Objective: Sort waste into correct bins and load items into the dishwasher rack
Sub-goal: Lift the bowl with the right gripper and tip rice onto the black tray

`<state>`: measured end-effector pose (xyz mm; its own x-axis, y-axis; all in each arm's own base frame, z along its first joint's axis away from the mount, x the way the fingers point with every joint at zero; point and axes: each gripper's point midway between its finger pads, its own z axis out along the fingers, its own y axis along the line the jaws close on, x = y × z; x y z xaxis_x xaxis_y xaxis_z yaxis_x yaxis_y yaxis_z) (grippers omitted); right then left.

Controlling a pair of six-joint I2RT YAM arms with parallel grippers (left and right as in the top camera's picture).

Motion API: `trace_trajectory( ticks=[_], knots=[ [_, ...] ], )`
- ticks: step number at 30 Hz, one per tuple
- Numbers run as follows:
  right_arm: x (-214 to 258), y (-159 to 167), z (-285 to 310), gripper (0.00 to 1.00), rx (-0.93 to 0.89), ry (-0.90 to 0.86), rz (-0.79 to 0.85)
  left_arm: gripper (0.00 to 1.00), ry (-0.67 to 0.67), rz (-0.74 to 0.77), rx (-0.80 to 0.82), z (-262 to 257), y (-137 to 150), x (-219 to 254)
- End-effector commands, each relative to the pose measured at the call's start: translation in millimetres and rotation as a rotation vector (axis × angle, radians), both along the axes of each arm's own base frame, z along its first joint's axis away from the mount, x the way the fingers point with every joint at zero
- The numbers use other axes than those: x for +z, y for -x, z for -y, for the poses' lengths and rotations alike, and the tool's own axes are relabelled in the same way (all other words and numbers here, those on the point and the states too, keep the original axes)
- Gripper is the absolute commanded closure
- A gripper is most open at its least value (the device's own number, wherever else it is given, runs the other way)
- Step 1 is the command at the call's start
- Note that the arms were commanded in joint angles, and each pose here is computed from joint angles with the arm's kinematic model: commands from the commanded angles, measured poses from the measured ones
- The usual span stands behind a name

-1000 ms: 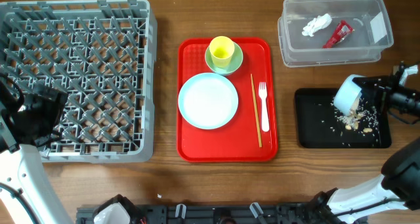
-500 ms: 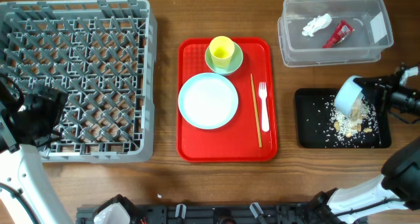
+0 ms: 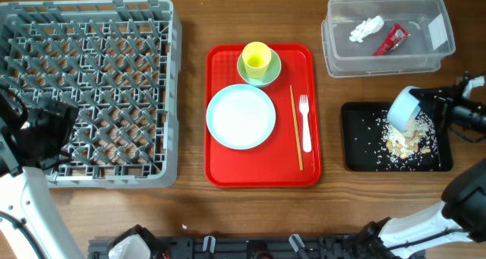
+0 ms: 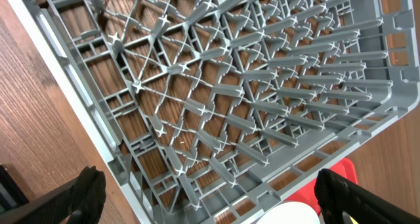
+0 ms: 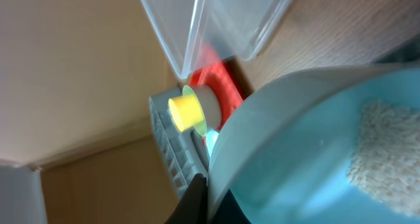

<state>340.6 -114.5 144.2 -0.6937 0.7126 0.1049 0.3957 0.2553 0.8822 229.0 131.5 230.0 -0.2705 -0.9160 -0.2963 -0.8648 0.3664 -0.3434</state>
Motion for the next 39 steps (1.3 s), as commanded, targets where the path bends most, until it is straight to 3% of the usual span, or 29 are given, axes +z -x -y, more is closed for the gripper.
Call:
trace_trajectory(
  ticks=[1, 8, 12, 13, 29, 39],
  knots=[
    [-17.4, 1.7, -2.1, 0.96, -0.001, -0.042, -0.011, 0.00, -0.014, 0.017, 0.021, -3.5, 0.0, 7.0],
    [1.4, 5.7, -21.3, 0.96, 0.037, -0.151, 0.149, 0.00, -0.014, 0.017, 0.021, -3.5, 0.0, 7.0],
    [2.0, 7.4, -20.8, 0.96, 0.021, -0.181, 0.128, 0.00, -0.014, 0.017, 0.021, -3.5, 0.0, 7.0],
    [11.0, 7.7, -23.3, 0.96, 0.032, -0.188, 0.197, 0.00, -0.014, 0.017, 0.021, -3.5, 0.0, 7.0],
    [-1.2, 23.2, -9.7, 0.96, -0.042, -0.231, 0.128, 0.00, -0.014, 0.017, 0.021, -3.5, 0.0, 7.0],
    [5.4, 21.7, -12.1, 0.96, -0.107, -0.362, 0.231, 0.00, -0.014, 0.017, 0.021, -3.5, 0.0, 7.0]
  ],
)
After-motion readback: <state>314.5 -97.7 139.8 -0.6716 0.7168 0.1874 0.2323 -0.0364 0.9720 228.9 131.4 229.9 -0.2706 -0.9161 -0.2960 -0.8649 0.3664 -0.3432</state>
